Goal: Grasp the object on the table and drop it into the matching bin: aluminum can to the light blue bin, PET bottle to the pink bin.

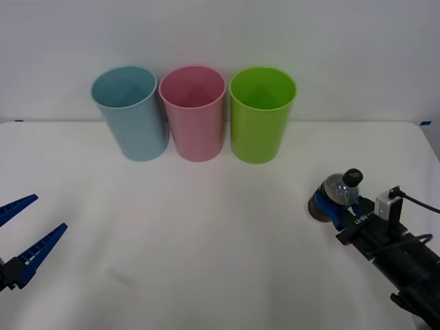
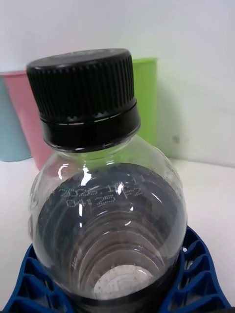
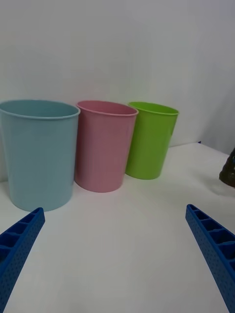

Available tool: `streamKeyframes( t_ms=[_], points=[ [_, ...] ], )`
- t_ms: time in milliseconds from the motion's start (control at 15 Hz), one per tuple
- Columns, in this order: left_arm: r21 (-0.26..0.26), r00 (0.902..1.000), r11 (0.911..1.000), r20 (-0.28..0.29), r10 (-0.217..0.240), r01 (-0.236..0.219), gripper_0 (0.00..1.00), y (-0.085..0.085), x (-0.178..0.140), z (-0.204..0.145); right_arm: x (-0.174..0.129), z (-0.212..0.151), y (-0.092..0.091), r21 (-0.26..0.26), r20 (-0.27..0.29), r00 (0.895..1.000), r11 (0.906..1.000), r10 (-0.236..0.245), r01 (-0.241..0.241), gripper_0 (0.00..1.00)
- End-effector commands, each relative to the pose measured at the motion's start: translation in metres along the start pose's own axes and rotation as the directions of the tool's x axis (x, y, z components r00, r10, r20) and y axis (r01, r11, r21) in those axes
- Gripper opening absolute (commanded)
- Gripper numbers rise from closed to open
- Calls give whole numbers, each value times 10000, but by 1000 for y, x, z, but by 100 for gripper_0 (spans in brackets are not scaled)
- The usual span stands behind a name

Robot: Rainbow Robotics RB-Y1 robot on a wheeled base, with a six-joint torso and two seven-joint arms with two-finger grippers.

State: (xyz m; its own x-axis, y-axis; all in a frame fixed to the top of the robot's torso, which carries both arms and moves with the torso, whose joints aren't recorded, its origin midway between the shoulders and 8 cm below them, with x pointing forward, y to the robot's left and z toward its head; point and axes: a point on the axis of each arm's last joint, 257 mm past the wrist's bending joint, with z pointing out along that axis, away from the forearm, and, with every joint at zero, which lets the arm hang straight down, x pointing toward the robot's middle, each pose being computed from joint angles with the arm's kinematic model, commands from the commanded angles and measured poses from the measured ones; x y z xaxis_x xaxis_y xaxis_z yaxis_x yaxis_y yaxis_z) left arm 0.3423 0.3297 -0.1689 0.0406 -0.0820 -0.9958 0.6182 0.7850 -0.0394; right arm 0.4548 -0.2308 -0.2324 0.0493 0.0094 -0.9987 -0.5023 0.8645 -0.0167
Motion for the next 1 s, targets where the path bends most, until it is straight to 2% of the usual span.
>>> streamKeyframes(
  t_ms=[67,267,533,733,1000],
  points=[
    [0,10000,10000,0,0,0,100,0,0,0,-18,2,9,-455,287,9995,9989,-119,132,0],
    [0,10000,10000,0,0,0,100,0,0,0,-37,3,18,-889,551,9982,9956,-247,295,0],
    [0,10000,10000,0,0,0,100,0,0,0,-65,5,38,-1749,607,9973,9841,417,-305,0],
    [0,10000,10000,0,0,0,100,0,0,0,-95,7,53,-2345,651,9911,9671,1164,-982,0],
    [0,10000,10000,0,0,0,100,0,0,0,-125,7,69,-2903,454,9821,9431,1827,-1620,0]
  ],
)
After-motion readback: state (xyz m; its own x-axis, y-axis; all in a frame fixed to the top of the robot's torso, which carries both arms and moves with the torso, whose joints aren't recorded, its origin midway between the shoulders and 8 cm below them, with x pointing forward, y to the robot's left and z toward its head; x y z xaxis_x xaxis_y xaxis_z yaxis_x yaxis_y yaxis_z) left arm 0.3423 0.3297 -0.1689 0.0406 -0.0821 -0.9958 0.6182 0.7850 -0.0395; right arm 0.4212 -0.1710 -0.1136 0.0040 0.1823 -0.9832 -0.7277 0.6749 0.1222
